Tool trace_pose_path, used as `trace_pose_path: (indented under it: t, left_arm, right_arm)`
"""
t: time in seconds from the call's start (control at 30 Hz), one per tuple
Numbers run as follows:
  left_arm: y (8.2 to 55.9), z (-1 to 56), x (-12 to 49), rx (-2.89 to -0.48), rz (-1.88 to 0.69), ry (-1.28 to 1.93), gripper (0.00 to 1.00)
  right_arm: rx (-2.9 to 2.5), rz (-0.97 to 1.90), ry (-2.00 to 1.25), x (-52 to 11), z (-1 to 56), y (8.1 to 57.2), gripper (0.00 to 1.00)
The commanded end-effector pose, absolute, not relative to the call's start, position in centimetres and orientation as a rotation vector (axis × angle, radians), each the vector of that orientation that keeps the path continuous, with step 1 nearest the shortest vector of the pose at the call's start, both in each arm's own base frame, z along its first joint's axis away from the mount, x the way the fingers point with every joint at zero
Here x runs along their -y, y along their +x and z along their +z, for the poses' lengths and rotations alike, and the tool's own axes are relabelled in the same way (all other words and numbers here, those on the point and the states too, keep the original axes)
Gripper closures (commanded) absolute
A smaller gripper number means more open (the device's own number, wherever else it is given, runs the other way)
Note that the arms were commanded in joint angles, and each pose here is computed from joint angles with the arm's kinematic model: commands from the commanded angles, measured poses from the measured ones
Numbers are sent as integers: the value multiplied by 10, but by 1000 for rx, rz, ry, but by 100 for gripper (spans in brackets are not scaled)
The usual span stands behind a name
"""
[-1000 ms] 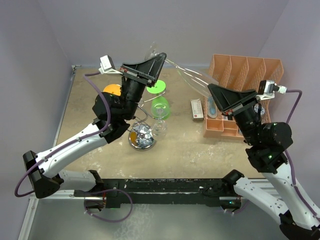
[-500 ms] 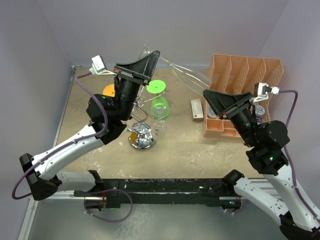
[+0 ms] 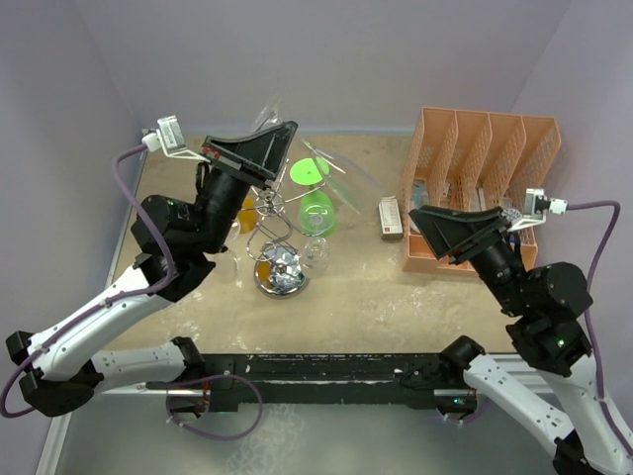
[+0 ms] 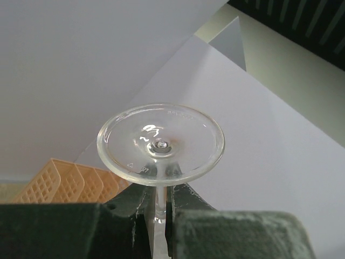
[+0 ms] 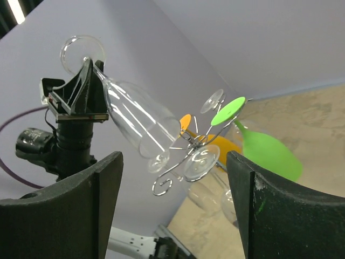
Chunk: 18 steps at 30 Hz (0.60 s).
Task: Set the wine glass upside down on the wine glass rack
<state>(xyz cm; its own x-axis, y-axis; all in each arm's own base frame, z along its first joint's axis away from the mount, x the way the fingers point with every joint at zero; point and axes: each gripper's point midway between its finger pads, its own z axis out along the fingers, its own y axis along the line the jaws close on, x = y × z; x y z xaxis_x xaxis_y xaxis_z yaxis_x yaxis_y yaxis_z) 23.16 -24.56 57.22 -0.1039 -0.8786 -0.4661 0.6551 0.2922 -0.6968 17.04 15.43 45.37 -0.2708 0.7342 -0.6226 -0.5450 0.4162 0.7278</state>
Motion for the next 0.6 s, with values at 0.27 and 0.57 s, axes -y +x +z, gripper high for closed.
trace_pose_path:
  t: [0.27,0.57]
  left_arm:
    - [178,557,277,-1159,-1463,92,100]
    - [169,531,325,-1246,-1488,356,100]
  right_arm:
    - [-1232,1015,-209,-164,505,162,20]
    - [-1213,1143,-547,-226,520,164,22]
